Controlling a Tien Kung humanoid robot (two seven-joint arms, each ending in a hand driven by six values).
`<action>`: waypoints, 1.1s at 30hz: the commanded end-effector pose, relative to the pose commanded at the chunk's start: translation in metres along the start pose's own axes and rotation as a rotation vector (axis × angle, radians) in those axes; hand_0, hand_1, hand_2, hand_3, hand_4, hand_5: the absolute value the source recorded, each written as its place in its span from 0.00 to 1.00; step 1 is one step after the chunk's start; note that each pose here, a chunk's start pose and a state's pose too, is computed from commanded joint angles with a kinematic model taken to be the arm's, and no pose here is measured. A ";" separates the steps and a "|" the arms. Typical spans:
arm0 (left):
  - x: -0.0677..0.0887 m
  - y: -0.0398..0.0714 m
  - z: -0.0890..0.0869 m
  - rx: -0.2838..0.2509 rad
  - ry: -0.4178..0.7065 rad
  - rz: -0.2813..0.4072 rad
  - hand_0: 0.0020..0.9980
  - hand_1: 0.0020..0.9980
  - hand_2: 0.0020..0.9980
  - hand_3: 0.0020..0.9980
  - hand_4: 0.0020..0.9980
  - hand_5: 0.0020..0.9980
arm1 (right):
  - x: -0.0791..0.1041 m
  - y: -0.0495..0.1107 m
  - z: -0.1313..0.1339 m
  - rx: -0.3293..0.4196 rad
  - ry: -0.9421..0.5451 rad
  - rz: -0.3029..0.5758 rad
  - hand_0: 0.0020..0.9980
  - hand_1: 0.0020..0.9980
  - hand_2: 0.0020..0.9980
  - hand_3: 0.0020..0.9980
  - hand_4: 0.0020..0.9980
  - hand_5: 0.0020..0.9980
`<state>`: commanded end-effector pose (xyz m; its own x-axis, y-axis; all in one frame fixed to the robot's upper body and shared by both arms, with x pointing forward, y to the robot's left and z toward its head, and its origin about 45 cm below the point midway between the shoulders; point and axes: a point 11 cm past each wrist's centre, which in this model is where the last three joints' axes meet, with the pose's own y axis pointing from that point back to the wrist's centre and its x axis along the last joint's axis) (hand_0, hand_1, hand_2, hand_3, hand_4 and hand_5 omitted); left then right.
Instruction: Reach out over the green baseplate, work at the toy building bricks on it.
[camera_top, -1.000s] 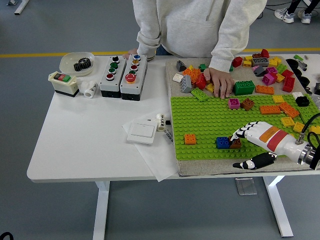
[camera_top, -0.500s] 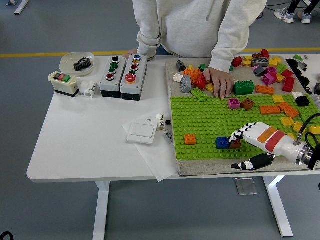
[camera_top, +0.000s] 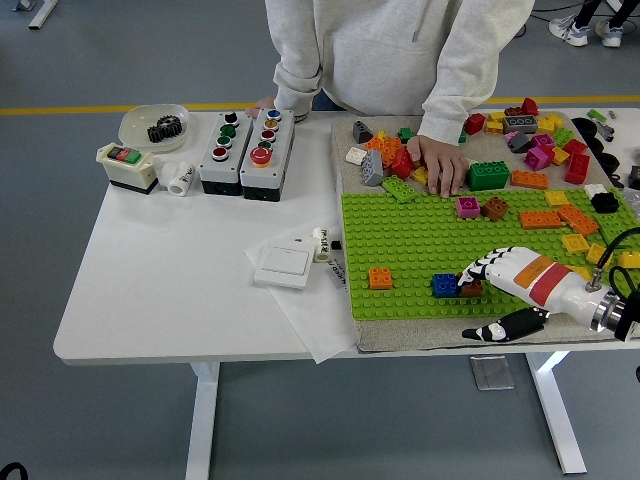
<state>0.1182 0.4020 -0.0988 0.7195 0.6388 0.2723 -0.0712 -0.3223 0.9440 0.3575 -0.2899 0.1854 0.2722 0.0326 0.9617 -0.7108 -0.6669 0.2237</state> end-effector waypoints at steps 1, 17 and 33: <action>0.000 0.000 0.000 0.000 0.000 0.000 0.74 0.74 0.74 0.60 0.66 0.60 | 0.000 0.000 0.000 0.001 0.000 0.001 0.72 0.67 0.71 0.64 0.90 0.72; -0.001 0.000 0.000 0.000 0.002 -0.006 0.74 0.74 0.74 0.60 0.66 0.60 | 0.000 0.004 0.006 -0.017 0.010 -0.001 0.72 0.66 0.70 0.64 0.90 0.72; -0.004 -0.001 -0.002 0.004 -0.005 -0.010 0.74 0.74 0.74 0.60 0.66 0.60 | -0.004 0.003 0.002 -0.007 0.006 -0.011 0.72 0.66 0.70 0.64 0.90 0.72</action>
<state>0.1144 0.4011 -0.1000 0.7236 0.6385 0.2621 -0.0615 -0.3185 0.9459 0.3555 -0.2941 0.1816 0.2761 0.0448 0.9601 -0.7123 -0.6611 0.2357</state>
